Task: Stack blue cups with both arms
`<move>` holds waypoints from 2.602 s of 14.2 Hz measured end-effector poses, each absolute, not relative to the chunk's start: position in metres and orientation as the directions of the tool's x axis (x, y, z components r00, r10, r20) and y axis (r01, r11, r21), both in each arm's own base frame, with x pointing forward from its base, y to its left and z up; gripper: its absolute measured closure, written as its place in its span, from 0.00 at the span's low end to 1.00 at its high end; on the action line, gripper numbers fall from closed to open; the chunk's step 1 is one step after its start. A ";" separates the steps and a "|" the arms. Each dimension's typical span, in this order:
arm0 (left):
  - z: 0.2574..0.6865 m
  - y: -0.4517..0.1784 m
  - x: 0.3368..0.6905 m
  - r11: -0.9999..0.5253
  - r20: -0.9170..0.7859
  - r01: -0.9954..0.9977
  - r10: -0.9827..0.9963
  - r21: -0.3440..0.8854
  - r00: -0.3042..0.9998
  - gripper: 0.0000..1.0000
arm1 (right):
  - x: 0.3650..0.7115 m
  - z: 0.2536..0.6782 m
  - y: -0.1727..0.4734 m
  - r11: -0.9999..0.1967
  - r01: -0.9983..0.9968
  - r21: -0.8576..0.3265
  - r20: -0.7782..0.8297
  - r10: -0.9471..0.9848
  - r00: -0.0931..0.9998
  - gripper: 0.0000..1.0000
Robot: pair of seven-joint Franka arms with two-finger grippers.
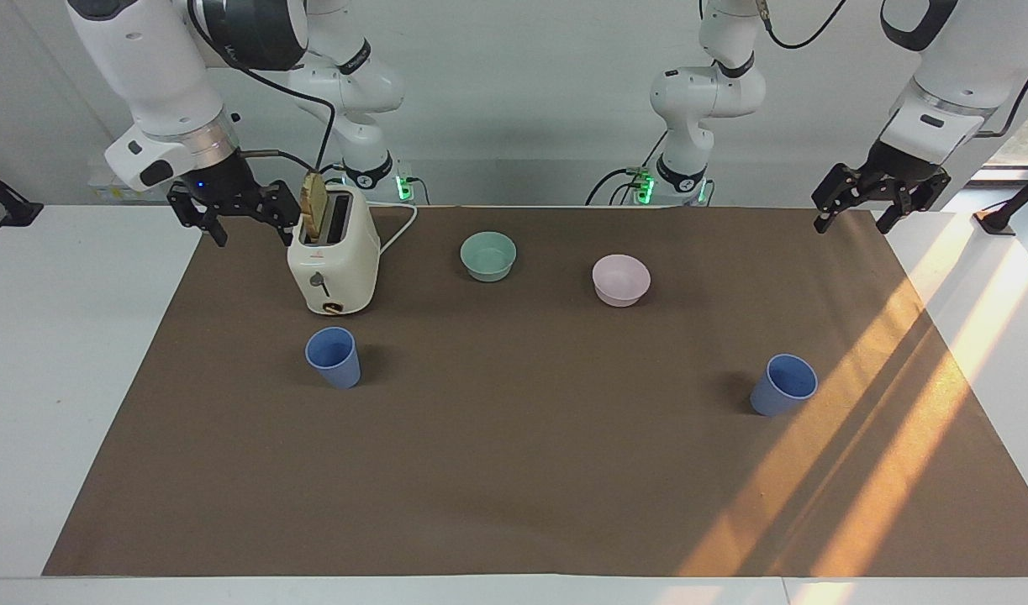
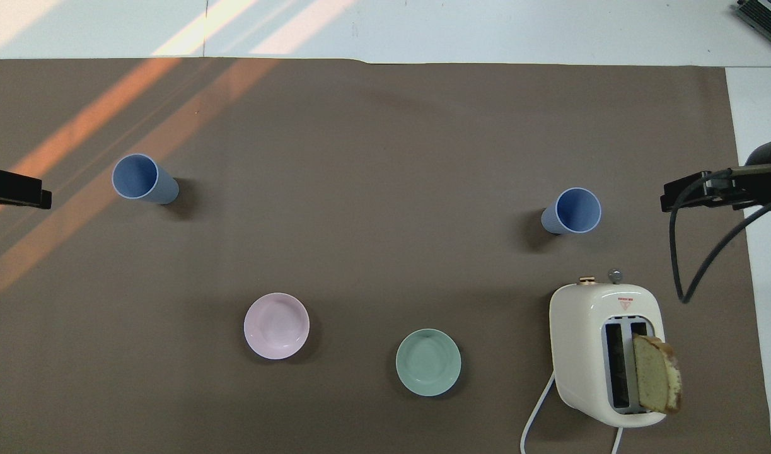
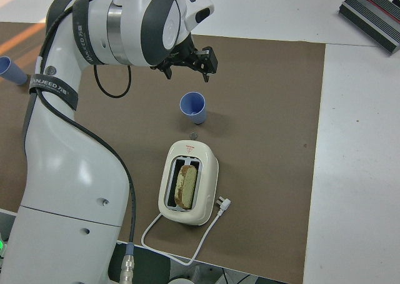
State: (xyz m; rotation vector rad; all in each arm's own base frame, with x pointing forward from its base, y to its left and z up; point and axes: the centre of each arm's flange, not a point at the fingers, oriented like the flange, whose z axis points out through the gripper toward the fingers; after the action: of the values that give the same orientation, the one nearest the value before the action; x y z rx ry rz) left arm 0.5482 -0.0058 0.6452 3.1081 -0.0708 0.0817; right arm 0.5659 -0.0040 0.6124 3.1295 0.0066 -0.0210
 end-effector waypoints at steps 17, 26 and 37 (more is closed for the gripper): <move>0.645 -0.008 0.548 -0.998 0.052 -0.051 -0.049 0.030 0.997 0.00 | 0.566 0.612 -0.004 -1.000 0.004 0.012 -0.013 0.004 1.000 0.00; 0.647 -0.009 0.550 -0.998 0.072 -0.064 -0.062 0.029 0.995 0.00 | 0.566 0.612 -0.004 -1.000 0.004 0.012 -0.013 0.004 1.000 0.00; 0.648 -0.011 0.551 -0.996 0.083 -0.087 -0.085 0.026 0.993 0.00 | 0.566 0.612 -0.004 -1.000 0.004 0.012 -0.013 0.004 1.000 0.00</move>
State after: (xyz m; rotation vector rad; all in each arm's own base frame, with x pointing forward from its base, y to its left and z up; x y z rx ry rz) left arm 0.5509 -0.0114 0.6482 3.1061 -0.1338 0.1275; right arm 0.5659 -0.0040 0.6124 3.1295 0.0066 -0.0210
